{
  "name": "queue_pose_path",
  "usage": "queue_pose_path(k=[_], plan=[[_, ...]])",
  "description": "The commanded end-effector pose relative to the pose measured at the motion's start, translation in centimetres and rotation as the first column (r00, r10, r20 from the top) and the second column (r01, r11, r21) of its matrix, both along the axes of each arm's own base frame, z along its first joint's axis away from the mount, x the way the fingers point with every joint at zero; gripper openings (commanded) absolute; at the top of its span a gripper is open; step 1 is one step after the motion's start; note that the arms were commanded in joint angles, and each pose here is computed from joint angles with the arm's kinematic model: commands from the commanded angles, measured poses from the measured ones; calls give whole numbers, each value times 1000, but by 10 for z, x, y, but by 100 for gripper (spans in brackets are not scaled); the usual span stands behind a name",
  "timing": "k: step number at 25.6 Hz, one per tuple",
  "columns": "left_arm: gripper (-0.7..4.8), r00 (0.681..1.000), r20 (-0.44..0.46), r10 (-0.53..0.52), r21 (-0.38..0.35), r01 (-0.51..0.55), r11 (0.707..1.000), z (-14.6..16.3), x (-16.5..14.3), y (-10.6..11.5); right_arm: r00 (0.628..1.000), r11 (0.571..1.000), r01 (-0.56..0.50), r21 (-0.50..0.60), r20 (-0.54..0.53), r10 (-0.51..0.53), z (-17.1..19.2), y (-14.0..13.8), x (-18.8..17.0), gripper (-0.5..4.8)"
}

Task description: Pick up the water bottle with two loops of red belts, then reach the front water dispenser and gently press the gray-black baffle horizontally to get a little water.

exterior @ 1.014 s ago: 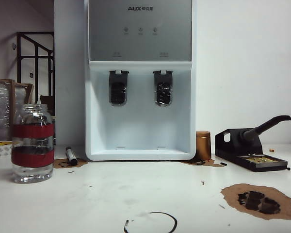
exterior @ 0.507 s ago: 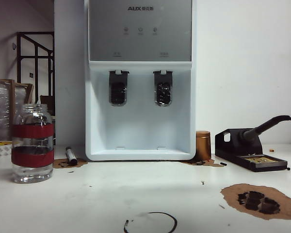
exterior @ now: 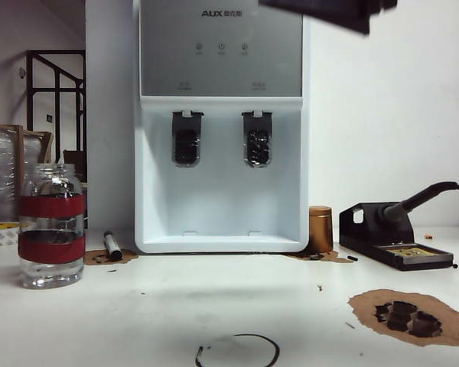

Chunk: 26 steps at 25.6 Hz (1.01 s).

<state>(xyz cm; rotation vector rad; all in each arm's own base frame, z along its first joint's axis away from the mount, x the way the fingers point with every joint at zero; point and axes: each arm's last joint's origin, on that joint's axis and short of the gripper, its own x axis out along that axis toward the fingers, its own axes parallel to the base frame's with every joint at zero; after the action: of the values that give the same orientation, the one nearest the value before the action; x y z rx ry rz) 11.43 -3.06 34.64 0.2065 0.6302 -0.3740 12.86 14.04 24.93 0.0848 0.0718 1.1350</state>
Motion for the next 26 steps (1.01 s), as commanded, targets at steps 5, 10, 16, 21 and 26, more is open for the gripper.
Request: queue_pose_path(k=[5,10,16,21,26], plan=[[360,1000,20,-11,3,11,1000,2,0,0,999,1000,-23,-16,-40,23,-42,15,12,479],[360,1000,20,-11,3,11,1000,2,0,0,997,998,-64,-29,-55,62,-70,37,23,479],[360,1000,20,-11,4,11,1000,2,0,0,991,992,-102,80,-75,108,-101,62,24,479],[360,1000,23,-16,9,15,1000,3,0,0,996,996,-85,11,-31,85,-116,68,21,479],[360,1000,26,-16,9,16,1000,3,0,0,999,995,-48,-87,2,49,-125,80,32,479]])
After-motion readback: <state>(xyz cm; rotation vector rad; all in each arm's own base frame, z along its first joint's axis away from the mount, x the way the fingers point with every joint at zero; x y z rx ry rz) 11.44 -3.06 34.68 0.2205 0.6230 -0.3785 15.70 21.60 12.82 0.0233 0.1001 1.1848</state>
